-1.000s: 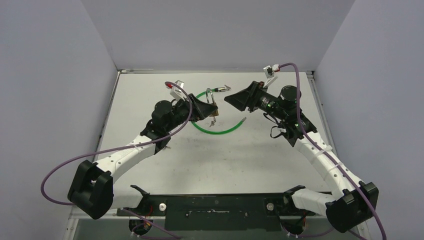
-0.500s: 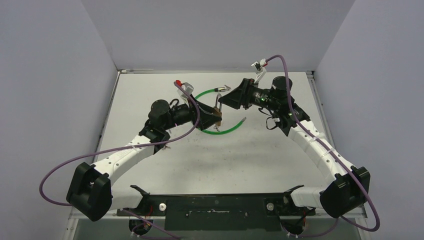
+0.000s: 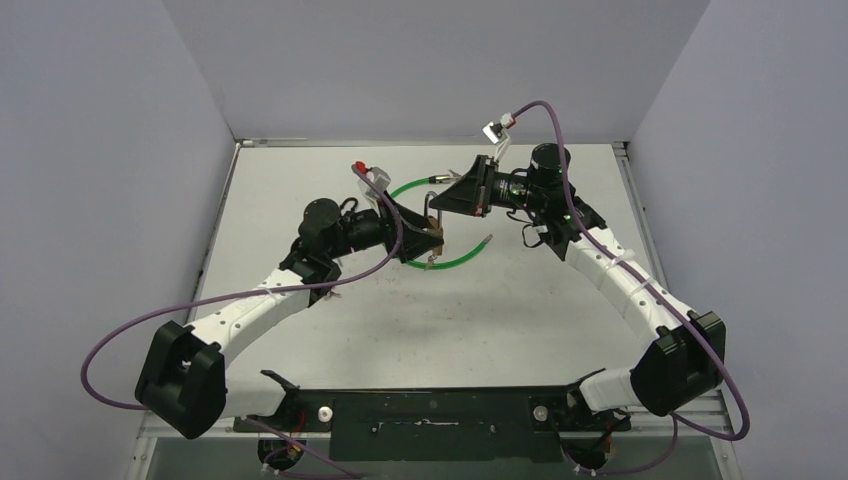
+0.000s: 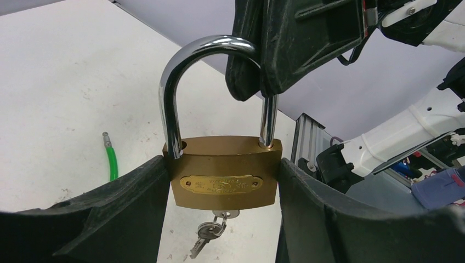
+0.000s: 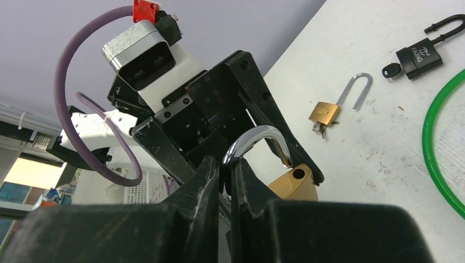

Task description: Unlock with the key

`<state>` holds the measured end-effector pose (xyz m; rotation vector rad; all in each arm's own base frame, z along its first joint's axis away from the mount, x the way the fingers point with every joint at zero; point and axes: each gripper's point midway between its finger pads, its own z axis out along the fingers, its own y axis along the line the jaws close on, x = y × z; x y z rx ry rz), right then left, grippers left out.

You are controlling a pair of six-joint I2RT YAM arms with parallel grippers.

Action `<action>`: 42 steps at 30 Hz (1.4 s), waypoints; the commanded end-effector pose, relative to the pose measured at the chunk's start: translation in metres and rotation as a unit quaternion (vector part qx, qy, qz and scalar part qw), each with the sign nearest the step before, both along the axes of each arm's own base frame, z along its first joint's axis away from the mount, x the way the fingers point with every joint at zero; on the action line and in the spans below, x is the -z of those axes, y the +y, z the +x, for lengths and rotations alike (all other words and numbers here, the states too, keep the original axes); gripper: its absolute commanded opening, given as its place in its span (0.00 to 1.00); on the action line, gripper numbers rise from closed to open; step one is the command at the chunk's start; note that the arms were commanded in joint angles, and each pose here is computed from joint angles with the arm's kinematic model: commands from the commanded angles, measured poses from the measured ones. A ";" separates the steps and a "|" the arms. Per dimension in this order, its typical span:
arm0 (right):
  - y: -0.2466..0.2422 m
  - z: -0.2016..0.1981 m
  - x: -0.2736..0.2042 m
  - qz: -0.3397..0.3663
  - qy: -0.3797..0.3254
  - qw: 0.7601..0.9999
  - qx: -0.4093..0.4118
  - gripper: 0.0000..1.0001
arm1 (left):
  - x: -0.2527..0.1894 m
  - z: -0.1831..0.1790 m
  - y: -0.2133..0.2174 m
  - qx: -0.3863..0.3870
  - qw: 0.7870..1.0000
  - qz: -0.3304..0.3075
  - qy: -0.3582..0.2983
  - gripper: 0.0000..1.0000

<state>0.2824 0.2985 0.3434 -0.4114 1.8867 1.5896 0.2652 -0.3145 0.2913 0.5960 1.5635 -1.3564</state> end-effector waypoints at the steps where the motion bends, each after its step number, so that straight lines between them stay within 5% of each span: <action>1: 0.003 0.000 -0.016 0.026 -0.049 0.998 -0.015 0.00 | -0.064 -0.019 -0.002 0.041 0.992 -0.059 -0.102 0.00; 3: 0.002 -0.004 -0.019 0.038 -0.074 0.996 -0.026 0.00 | -0.061 -0.019 -0.003 0.046 0.993 -0.055 -0.088 0.14; 6: 0.000 -0.011 -0.023 0.054 -0.101 0.993 -0.040 0.00 | -0.053 -0.016 -0.005 0.046 0.997 -0.043 -0.051 0.64; 9: -0.004 -0.014 -0.021 0.064 -0.108 0.991 -0.050 0.00 | -0.045 -0.014 -0.004 0.041 0.998 -0.028 -0.033 0.96; 16: -0.008 -0.022 -0.008 0.068 -0.086 0.992 -0.060 0.00 | -0.040 -0.007 0.004 0.007 0.999 -0.025 -0.036 0.97; 21: -0.009 -0.029 -0.002 0.070 -0.072 0.992 -0.073 0.00 | -0.047 -0.007 0.007 -0.006 0.997 -0.053 -0.055 0.84; 30: -0.016 -0.002 0.021 0.045 -0.023 0.999 -0.008 0.00 | -0.036 -0.007 0.000 0.016 0.999 -0.039 -0.008 0.13; 36: -0.023 0.018 0.053 -0.018 0.012 0.999 0.043 0.00 | -0.027 -0.007 -0.006 0.032 0.998 -0.038 0.040 0.00; 42: -0.040 0.027 0.114 -0.106 0.057 0.988 0.099 0.00 | -0.016 -0.009 -0.014 0.049 0.995 -0.042 0.073 0.00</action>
